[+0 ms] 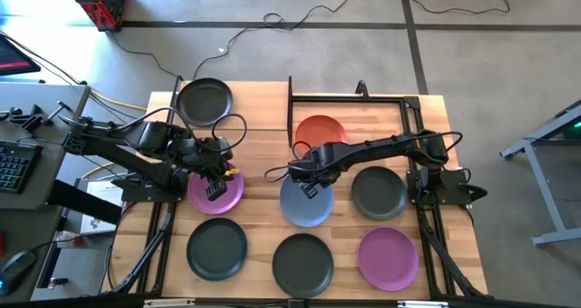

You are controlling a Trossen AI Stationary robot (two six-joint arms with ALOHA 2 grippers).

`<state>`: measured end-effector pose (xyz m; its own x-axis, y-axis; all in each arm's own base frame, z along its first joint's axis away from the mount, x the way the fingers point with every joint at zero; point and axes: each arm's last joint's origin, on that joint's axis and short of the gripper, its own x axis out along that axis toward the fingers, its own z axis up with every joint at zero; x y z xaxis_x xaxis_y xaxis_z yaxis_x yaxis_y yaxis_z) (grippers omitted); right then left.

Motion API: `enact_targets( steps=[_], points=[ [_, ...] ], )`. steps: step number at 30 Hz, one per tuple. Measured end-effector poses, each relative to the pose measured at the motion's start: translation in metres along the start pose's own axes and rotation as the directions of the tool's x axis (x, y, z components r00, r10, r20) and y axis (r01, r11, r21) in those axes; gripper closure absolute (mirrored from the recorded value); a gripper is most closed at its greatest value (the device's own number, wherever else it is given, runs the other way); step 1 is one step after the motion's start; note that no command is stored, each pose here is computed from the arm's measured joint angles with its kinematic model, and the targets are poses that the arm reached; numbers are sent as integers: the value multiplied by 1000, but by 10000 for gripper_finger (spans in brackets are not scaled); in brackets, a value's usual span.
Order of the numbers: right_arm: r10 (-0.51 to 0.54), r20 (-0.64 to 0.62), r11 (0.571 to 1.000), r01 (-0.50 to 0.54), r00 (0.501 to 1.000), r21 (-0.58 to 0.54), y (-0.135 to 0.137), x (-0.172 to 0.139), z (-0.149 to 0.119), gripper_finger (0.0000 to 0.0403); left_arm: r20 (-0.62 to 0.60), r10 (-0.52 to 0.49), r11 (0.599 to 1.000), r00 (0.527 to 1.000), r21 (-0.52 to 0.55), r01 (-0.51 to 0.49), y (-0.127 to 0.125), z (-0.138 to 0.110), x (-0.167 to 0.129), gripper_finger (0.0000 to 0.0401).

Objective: Place and stack plates onto a shelf
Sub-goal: Stack the blue plate on top of the black plate on the shelf

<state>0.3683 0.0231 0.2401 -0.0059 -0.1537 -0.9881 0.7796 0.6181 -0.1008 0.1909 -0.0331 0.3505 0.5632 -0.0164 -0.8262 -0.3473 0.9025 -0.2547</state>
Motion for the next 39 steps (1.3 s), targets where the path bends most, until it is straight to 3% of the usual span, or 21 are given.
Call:
enact_targets(
  steps=[14,20,28,39],
  points=[
    [-57,154,998,60,987,-17,-7,-68,5,403,1,2,1000,1000,-12,-2,1,1,0,284],
    [31,249,997,-13,968,-73,-12,-109,10,403,40,47,985,998,-167,-39,6,5,0,273],
    [116,380,990,-75,918,-121,-25,-151,20,403,141,146,917,979,-391,-80,20,18,0,272],
    [115,435,985,-48,893,-164,-48,-164,42,403,273,161,883,949,-470,-14,34,39,-2,272]
  ],
)
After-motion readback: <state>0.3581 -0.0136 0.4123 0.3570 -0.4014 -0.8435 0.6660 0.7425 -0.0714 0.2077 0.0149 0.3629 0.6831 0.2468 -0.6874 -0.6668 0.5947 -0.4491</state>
